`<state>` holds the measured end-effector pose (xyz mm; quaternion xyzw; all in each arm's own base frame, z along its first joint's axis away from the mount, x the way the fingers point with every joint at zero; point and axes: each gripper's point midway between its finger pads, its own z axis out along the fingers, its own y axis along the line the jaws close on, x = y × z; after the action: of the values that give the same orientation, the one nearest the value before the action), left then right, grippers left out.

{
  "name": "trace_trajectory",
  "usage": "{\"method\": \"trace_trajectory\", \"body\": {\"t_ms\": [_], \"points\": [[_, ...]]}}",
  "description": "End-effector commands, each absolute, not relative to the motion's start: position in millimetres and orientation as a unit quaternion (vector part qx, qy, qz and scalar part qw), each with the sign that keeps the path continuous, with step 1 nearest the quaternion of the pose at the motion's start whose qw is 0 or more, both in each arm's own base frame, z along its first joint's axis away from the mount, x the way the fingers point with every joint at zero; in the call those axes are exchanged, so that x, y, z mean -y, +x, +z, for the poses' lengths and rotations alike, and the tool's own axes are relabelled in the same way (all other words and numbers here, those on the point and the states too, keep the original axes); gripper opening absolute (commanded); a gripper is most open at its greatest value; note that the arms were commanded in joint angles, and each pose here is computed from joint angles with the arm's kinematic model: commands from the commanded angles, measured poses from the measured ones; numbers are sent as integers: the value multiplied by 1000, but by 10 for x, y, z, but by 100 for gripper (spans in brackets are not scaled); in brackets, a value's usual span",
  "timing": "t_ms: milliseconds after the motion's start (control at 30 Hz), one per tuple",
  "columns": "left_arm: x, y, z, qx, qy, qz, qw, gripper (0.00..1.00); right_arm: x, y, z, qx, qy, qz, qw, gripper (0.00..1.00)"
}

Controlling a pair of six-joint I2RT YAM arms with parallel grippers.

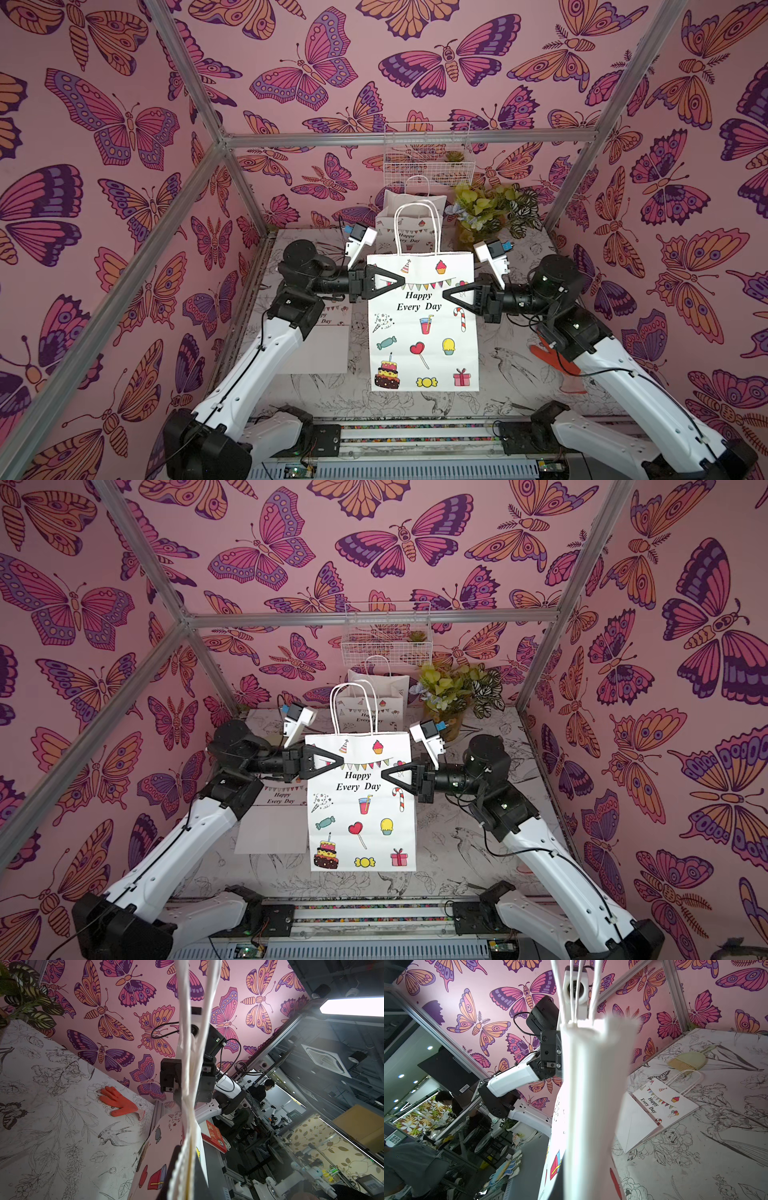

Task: Put away the paper bag
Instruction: Press the paper bag.

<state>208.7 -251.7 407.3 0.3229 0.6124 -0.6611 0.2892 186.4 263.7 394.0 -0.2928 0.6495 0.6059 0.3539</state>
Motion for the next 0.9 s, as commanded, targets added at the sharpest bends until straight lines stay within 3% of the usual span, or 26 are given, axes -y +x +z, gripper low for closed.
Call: {"method": "trace_trajectory", "body": {"t_ms": [0,67,167,267,433,700,867], "points": [[2465,1971,4102,-607,336,-664,279,0,-2609,1811,4023,-639,-302,609,360,0],[2474,1982,4094,-608,335,-664,277,3,-2594,1790,4019,-638,-303,608,362,0],[2495,1979,4043,-610,336,-666,267,37,-2568,1780,4009,-641,-299,603,370,0],[2504,1924,3966,-609,342,-669,255,51,-2539,1764,4016,-645,-303,593,375,0],[2478,1787,3874,-606,350,-669,252,52,-2540,1770,4030,-645,-303,594,373,0],[2413,1679,3821,-613,341,-654,284,41,-2568,1827,4011,-650,-298,598,361,0],[2381,1730,3758,-624,325,-631,327,40,-2611,1926,4049,-651,-288,607,354,0]]}}
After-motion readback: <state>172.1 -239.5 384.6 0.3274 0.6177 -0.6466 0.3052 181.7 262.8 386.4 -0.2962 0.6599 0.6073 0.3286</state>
